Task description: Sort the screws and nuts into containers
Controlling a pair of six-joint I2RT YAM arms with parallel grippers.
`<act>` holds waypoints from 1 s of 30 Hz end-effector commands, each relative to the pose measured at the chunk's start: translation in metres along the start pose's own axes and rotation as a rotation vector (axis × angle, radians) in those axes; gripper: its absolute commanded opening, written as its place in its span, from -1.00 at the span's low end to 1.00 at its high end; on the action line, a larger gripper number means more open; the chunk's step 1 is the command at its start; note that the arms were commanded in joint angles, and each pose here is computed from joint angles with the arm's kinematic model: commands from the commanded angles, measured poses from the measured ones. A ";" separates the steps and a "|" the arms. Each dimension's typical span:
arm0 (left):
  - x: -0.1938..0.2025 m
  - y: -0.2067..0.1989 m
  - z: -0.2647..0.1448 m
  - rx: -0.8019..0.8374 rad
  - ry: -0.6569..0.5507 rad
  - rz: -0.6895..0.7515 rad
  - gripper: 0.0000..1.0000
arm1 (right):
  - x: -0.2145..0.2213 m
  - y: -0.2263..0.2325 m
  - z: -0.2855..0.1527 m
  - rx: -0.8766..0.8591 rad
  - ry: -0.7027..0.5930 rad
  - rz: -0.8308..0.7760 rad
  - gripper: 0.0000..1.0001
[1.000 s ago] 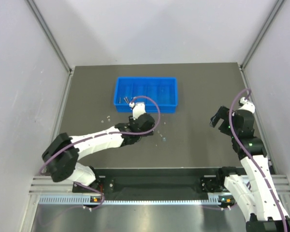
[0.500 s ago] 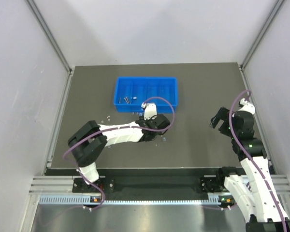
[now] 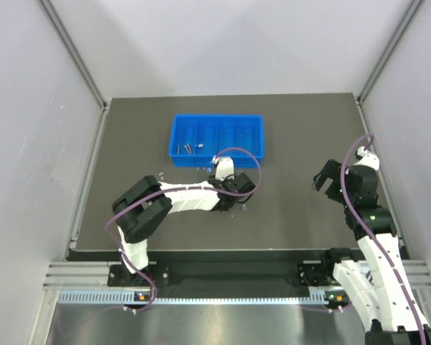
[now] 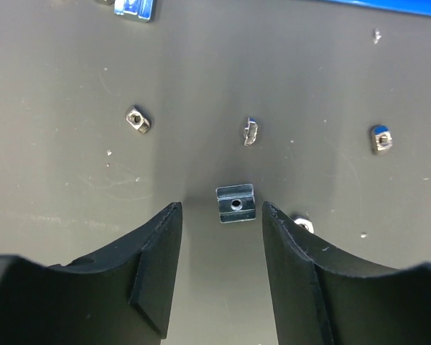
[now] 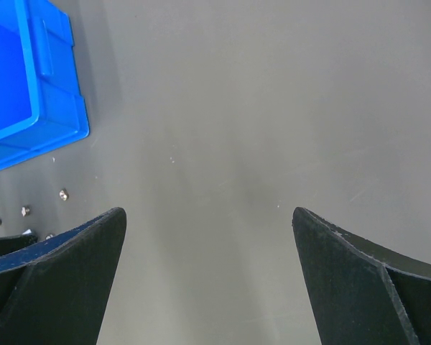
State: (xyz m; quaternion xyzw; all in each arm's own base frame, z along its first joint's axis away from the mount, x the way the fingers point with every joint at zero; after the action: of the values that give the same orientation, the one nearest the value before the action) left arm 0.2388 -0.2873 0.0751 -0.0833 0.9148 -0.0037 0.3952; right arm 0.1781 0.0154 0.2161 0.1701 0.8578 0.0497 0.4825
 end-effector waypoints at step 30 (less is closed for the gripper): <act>-0.153 0.007 -0.061 0.191 -0.347 -0.032 -0.69 | -0.007 0.002 0.000 -0.007 -0.056 -0.004 0.99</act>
State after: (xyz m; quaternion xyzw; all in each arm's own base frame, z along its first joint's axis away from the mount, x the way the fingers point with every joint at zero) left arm 0.2673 -0.2696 0.1770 -0.0601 0.8669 -0.0605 0.4911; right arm 0.1773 0.0153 0.2174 0.1701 0.8556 0.0506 0.4862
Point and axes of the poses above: each gripper's point midway between its finger pads, its own z axis out along the fingers, its own y axis along the line the jaws close on, x = y × z, the point moved 7 cm from there along -z, back along the fingers, and after that the axes turned 3 degrees about -z, right-handed, at the moved point
